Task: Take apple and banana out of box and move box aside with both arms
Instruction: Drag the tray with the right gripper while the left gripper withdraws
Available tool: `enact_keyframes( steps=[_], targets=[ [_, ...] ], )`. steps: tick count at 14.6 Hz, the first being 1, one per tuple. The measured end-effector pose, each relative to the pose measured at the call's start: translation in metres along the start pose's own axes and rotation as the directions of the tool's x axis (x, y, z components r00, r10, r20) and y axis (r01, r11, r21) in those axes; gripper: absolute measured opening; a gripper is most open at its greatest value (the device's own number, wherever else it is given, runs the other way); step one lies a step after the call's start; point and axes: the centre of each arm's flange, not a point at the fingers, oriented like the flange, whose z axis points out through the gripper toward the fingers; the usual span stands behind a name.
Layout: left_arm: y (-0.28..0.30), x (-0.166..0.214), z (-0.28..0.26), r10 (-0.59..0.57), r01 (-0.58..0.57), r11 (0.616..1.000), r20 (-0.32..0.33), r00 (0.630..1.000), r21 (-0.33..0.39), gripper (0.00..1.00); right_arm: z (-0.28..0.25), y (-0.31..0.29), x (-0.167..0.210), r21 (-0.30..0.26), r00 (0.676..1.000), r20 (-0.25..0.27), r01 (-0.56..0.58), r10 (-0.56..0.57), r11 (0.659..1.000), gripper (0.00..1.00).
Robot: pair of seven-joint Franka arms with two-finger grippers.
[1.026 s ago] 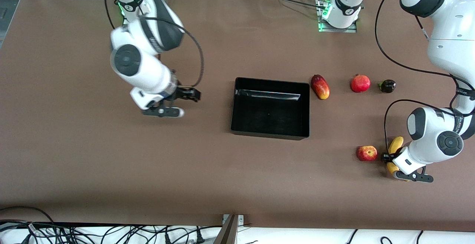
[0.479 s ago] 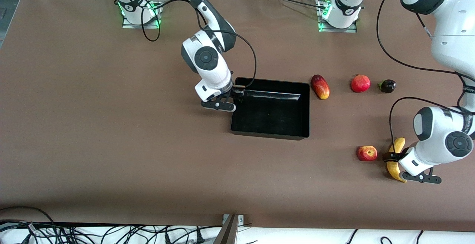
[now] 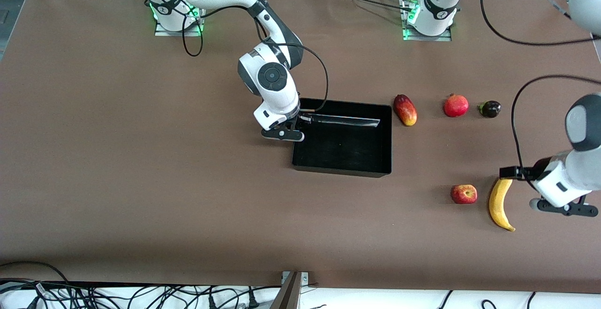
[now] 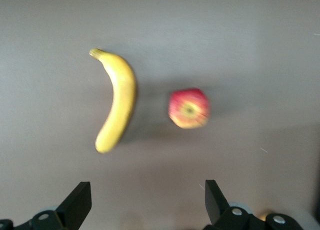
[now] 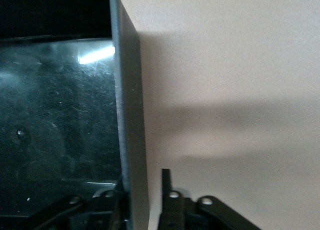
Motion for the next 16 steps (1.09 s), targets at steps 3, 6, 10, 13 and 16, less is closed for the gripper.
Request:
enact_keyframes(
  steps=[3, 6, 10, 13, 16],
  targets=[
    [0.044, -0.031, -0.063, -0.008, 0.009, 0.999, 0.017, 1.0, -0.044, 1.0, -0.005, 0.004, 0.008, -0.009, 1.0, -0.006, 0.005, -0.005, 1.0, 0.05],
    [0.085, -0.058, -0.1, -0.037, 0.038, 0.998, 0.022, 0.999, -0.046, 1.0, -0.036, 0.043, 0.046, -0.053, 0.997, 0.037, 0.072, -0.07, 0.996, 0.05],
    [0.117, -0.096, -0.141, -0.068, 0.068, 0.996, 0.003, 0.998, -0.054, 1.0, -0.127, 0.178, 0.13, -0.068, 0.978, 0.125, 0.178, -0.169, 0.982, 0.05],
    [0.121, -0.126, -0.161, -0.082, 0.081, 0.994, -0.008, 0.997, -0.067, 1.0, -0.162, 0.297, 0.171, -0.071, 0.976, 0.127, 0.187, -0.177, 0.98, 0.05],
    [0.121, -0.152, -0.172, -0.076, 0.075, 0.995, -0.011, 0.997, -0.059, 1.0, -0.145, 0.391, 0.182, -0.079, 0.966, 0.166, 0.212, -0.197, 0.974, 0.05]
  ],
)
